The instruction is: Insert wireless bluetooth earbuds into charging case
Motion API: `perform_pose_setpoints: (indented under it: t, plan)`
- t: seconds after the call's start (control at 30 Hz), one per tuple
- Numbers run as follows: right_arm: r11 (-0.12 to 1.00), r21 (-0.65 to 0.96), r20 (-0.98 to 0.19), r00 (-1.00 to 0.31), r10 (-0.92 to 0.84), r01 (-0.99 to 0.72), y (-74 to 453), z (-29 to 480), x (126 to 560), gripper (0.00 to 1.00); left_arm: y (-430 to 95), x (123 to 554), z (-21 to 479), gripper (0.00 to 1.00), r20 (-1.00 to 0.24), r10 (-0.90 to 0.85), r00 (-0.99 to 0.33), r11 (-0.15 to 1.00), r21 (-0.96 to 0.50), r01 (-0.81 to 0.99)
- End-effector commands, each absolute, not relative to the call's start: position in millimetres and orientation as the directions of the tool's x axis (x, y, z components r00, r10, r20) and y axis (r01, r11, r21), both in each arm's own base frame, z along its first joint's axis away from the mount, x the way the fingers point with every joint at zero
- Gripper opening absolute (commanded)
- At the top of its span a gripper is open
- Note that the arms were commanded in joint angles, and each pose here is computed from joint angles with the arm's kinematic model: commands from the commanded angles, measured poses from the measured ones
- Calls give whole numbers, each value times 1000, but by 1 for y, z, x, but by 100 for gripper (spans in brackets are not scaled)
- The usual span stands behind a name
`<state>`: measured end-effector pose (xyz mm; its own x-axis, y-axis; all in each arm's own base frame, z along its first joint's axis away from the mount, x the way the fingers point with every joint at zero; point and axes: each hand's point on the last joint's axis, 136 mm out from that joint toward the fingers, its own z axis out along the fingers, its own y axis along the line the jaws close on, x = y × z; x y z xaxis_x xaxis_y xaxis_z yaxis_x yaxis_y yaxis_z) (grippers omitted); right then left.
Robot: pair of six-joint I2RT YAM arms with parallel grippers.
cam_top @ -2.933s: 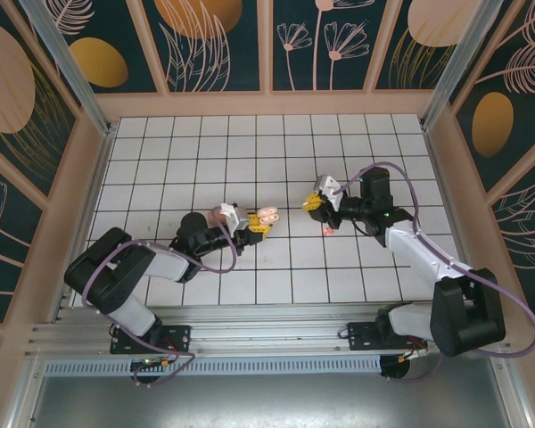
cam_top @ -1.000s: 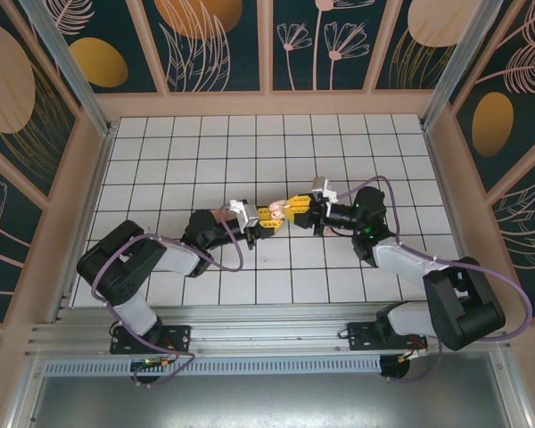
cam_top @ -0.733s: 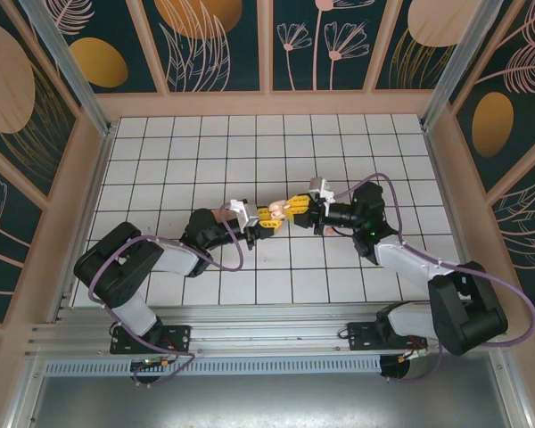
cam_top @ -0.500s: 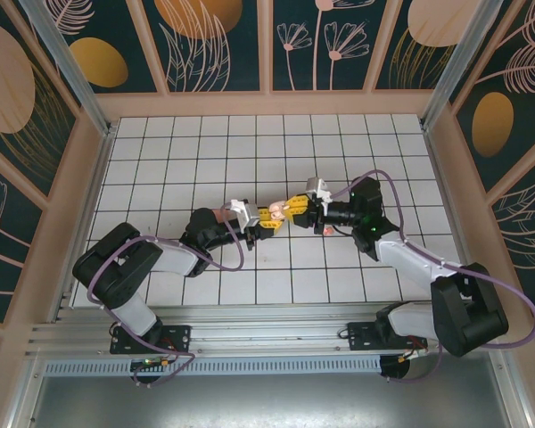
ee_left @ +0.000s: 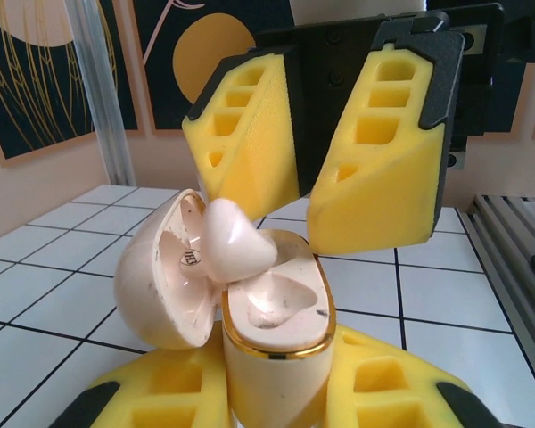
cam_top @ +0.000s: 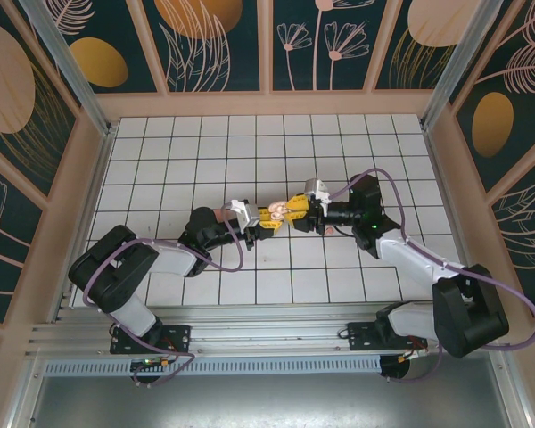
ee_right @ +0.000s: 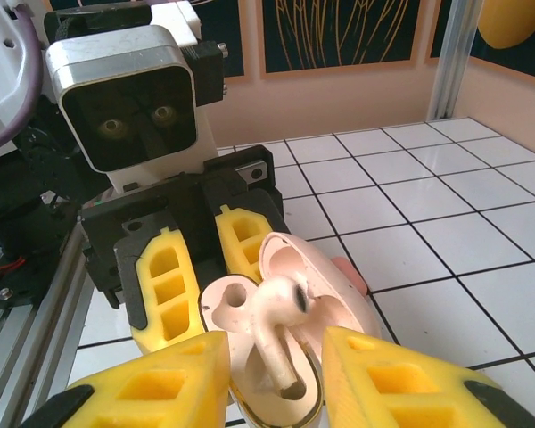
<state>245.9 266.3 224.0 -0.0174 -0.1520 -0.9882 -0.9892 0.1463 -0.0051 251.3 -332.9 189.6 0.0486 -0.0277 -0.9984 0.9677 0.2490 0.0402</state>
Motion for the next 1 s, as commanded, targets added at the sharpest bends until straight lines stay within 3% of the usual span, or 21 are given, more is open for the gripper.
perform_pose_setpoints:
  t: [0.0,0.37,0.6,0.97]
  plan:
    - [147,-52,-990,31,-140,-988,263,240,246,33,-335,245,220,16,-985,-85,149,220,127,967]
    - [161,-96,-989,76,-130,-982,259,258,240,34,-334,255,212,16,-989,-40,145,270,130,954]
    - [209,-65,-991,38,-132,-976,255,266,241,34,-332,263,196,15,-989,36,141,309,145,940]
    - [264,-107,-952,23,-304,-959,267,245,245,33,-331,265,185,15,-986,91,142,307,163,937]
